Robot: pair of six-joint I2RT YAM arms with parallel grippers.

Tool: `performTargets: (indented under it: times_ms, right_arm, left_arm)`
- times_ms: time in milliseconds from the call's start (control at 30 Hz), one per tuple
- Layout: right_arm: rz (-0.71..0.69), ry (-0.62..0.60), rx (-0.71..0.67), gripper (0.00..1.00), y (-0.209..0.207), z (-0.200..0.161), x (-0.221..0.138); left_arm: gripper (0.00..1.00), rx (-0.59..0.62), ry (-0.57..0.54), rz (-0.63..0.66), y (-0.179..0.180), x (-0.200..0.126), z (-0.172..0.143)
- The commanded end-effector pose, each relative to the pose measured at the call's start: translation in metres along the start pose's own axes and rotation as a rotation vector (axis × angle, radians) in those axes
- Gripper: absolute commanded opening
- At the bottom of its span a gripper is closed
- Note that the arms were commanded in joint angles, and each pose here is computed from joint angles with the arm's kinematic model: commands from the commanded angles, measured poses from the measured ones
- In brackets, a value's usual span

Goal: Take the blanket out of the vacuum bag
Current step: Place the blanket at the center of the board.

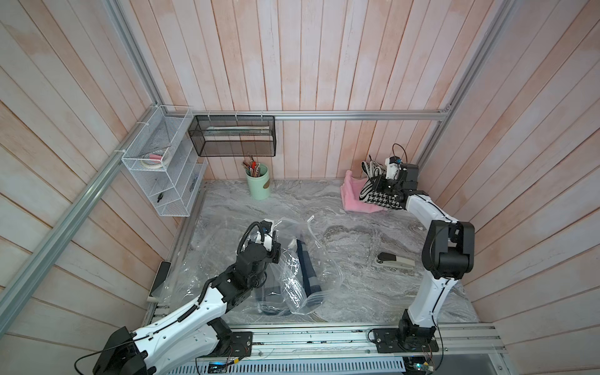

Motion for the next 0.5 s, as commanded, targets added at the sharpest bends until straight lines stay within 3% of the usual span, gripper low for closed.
performTargets:
  times_ms: [0,200,233,333,367,400,467]
  right_arm:
    - [0.045,0.007,-0.054,0.00,0.016,0.009,0.011]
    - [0.248,0.150,-0.079,0.00,0.037,-0.023,0.053]
    - [0.295,0.181,-0.082,0.04,0.040,-0.031,0.060]
    - [0.413,0.284,-0.086,0.47,0.047,-0.057,0.078]
    - [0.407,0.303,-0.084,0.86,0.045,-0.064,0.083]
    - [0.399,0.315,-0.091,0.98,0.044,-0.071,0.086]
    - [0.386,0.318,-0.110,0.98,0.044,-0.077,0.083]
  left_arm:
    - [0.00,0.000,-0.018,0.004,0.003,-0.001,0.000]
    - [0.00,-0.034,-0.013,0.005,0.004,-0.003,-0.005]
    - [0.00,-0.037,-0.012,0.008,0.005,-0.003,-0.006]
    - [0.00,-0.045,-0.008,0.015,0.006,-0.004,-0.009]
    - [0.00,-0.049,-0.007,0.017,0.006,-0.004,-0.009]
    - [0.00,-0.049,-0.005,0.015,0.006,-0.003,-0.009]
    - [0.00,-0.048,-0.005,0.011,0.005,-0.002,-0.007]
Point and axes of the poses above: each gripper's point midway between its finger pads, its own x axis out along the fingers, its own y axis along the line the jaws close on, z = x × y, the point moved 4 cm from there along -x, back along the fingers, and after that the axes turned 8 degrees about x, right-handed, at the moved point
